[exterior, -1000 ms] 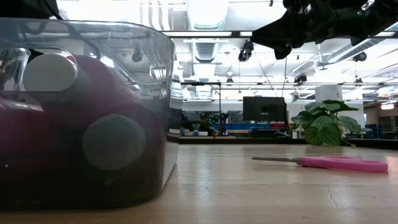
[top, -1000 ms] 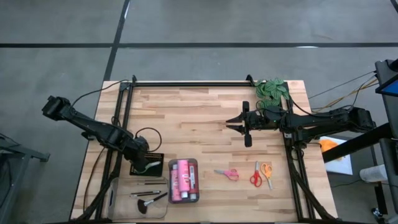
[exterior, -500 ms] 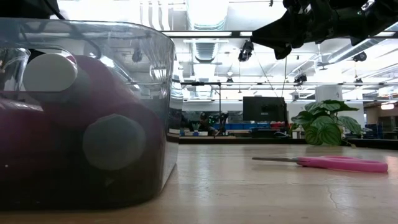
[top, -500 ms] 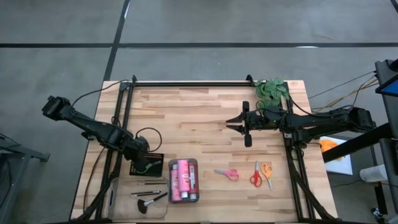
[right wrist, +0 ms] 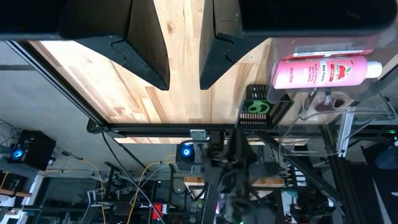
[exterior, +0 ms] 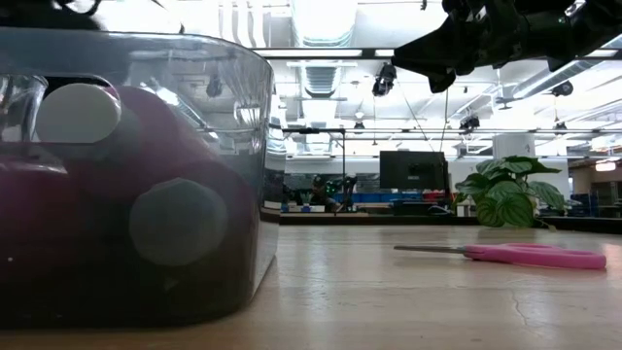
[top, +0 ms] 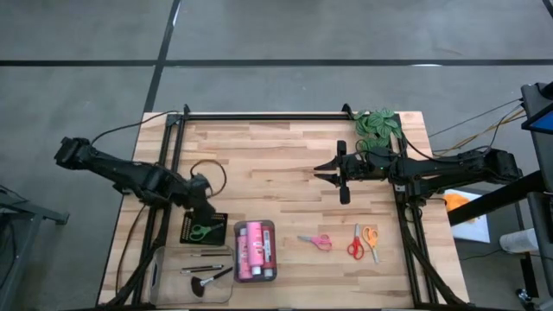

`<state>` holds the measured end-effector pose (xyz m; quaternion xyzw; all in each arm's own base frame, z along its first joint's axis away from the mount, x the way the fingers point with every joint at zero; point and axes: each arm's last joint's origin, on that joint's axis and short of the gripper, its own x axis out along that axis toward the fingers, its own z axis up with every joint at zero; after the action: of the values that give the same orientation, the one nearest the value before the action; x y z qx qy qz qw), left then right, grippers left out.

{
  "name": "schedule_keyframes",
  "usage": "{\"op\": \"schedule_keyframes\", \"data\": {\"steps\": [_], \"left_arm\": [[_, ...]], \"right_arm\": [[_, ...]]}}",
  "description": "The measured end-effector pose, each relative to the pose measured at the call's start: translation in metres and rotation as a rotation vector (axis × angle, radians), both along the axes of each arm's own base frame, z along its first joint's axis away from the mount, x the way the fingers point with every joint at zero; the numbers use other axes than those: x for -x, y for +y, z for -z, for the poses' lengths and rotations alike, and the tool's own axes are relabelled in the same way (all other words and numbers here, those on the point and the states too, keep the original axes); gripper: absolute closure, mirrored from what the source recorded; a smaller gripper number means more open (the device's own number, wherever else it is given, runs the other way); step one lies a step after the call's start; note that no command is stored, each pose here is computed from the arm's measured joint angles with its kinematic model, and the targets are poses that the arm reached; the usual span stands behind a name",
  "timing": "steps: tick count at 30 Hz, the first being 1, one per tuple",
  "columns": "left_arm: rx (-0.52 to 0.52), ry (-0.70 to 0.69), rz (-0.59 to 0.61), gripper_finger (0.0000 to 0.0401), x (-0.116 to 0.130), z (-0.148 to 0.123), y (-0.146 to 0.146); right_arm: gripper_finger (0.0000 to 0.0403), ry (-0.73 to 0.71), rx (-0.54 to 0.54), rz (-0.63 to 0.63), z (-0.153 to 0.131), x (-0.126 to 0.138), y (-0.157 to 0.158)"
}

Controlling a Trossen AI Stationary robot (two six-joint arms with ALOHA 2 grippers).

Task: Pick & Place Paint Supplies
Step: Put the pink scissors into the black bin

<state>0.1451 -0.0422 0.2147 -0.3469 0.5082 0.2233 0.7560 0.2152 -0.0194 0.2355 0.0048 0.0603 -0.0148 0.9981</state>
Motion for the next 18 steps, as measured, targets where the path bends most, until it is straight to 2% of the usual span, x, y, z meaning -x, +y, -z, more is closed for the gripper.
{"op": "schedule_keyframes", "data": {"steps": [5,9,12,18], "left_arm": [[-0.125,-0.207,0.02,0.0308,-0.013,-0.014,0.023],[-0.297,-0.365,0.087,0.0307,-0.027,-0.026,0.046],[-0.409,-0.459,0.081,0.0307,-0.034,-0.036,0.065],[-0.508,-0.627,0.088,0.0307,-0.038,-0.052,0.098]], "right_arm": [[0.0317,0.0,0.0,0.0,0.0,0.0,0.0],[0.0317,0.0,0.0,0.0,0.0,0.0,0.0],[0.0317,0.0,0.0,0.0,0.0,0.0,0.0],[0.0317,0.0,0.0,0.0,0.0,0.0,0.0]]}}
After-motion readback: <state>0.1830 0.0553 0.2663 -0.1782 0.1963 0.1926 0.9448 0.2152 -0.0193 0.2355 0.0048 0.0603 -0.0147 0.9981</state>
